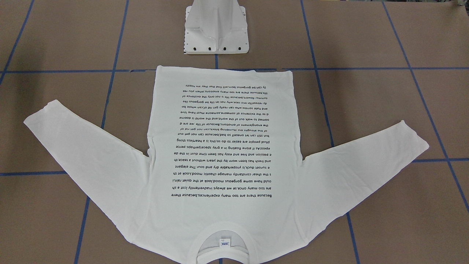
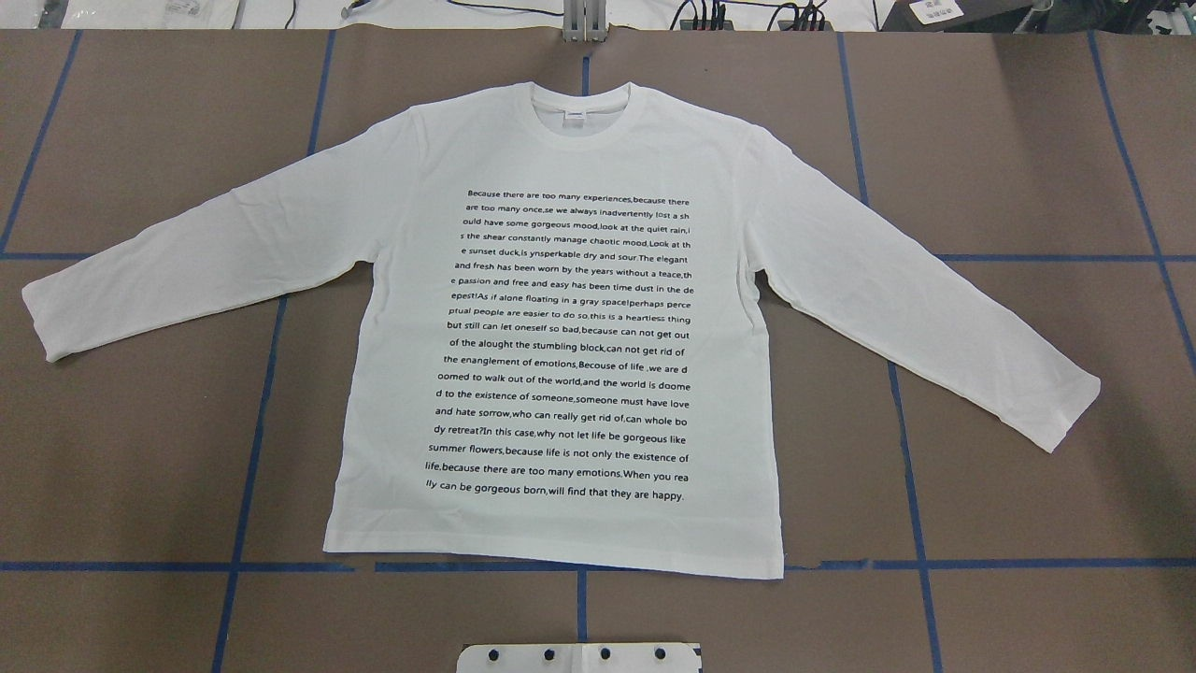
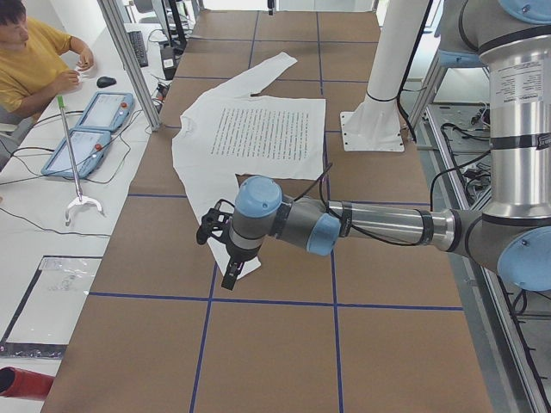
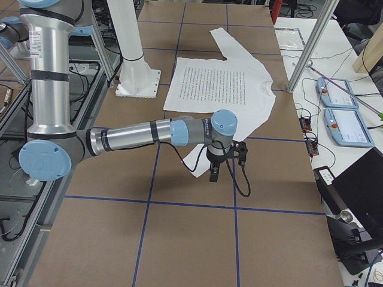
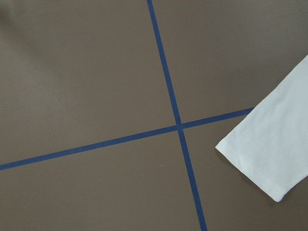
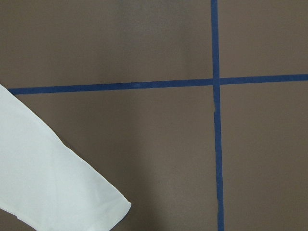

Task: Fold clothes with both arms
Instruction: 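Move the right gripper in toward the sleeve nearest it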

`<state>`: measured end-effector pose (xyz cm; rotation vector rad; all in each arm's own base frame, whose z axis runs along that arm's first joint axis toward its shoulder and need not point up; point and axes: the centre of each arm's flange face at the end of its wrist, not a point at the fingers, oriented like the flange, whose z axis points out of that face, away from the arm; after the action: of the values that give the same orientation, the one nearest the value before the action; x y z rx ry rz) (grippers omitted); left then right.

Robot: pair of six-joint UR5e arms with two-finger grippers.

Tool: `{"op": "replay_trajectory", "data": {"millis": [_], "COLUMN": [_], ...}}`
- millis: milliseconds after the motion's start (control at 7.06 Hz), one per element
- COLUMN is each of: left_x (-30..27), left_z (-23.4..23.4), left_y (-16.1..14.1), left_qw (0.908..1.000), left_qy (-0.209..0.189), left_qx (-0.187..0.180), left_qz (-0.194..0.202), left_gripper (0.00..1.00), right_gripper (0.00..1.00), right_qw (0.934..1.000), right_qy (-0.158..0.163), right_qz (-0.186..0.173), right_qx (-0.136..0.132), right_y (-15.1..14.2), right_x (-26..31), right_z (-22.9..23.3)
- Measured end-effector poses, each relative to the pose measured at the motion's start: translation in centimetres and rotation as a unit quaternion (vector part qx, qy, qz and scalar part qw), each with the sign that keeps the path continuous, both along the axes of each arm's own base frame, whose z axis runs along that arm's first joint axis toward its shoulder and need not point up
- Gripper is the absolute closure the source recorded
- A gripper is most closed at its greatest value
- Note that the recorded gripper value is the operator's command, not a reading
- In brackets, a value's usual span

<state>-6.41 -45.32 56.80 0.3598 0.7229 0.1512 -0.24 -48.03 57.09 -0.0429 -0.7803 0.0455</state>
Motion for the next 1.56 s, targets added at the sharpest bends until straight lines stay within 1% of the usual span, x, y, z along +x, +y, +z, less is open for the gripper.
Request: {"op": "replay_trajectory", "data": {"millis": [142,283,567,709,850,1134,1276,1417,1559], "left_x": [0.5,0.8,1.2,1.6,2.6,3.8,3.9,4.0,4.1], "left_z": [-1.2,-1.3,-0.7,-0.5,-0.5,-0.9,-1.0,-1.3,-1.6], "left_y": [0.3,0.7,1.2,1.3,1.4,1.5,1.6,1.6,1.7], "left_qw": [0.9999,0.9999,0.9998,0.9997,0.9993,0.9977,0.9972,0.9967,0.9962], "left_qy": [0.0,-0.001,-0.001,0.0,0.01,0.041,0.047,0.053,0.06], "left_qx": [0.008,0.012,0.008,0.008,0.008,0.01,0.011,0.012,0.015], "left_qz": [0.006,0.012,0.016,0.022,0.034,0.053,0.057,0.059,0.062], "left_gripper": [0.01,0.01,0.0,0.0,0.0,0.0,0.0,0.0,0.0], "right_gripper": [0.0,0.0,0.0,0.0,0.0,0.0,0.0,0.0,0.0], "right_qw": [1.0,0.9999,0.9997,0.9996,0.9991,0.9963,0.9956,0.9956,0.9962], "right_qy": [-0.003,-0.009,-0.019,-0.024,-0.027,-0.033,-0.035,-0.037,-0.042], "right_qz": [-0.001,-0.001,-0.003,-0.011,-0.032,-0.074,-0.082,-0.083,-0.075], "right_qx": [-0.002,-0.005,-0.011,-0.007,0.008,0.03,0.028,0.023,0.017], "right_y": [0.0,0.1,0.4,0.5,0.5,0.7,0.9,1.2,1.4], "right_x": [-0.1,-0.2,-0.5,-1.3,-3.4,-7.8,-9.1,-10.1,-11.2], "right_z": [0.1,0.2,0.7,0.6,0.9,3.4,4.9,6.1,6.2]}}
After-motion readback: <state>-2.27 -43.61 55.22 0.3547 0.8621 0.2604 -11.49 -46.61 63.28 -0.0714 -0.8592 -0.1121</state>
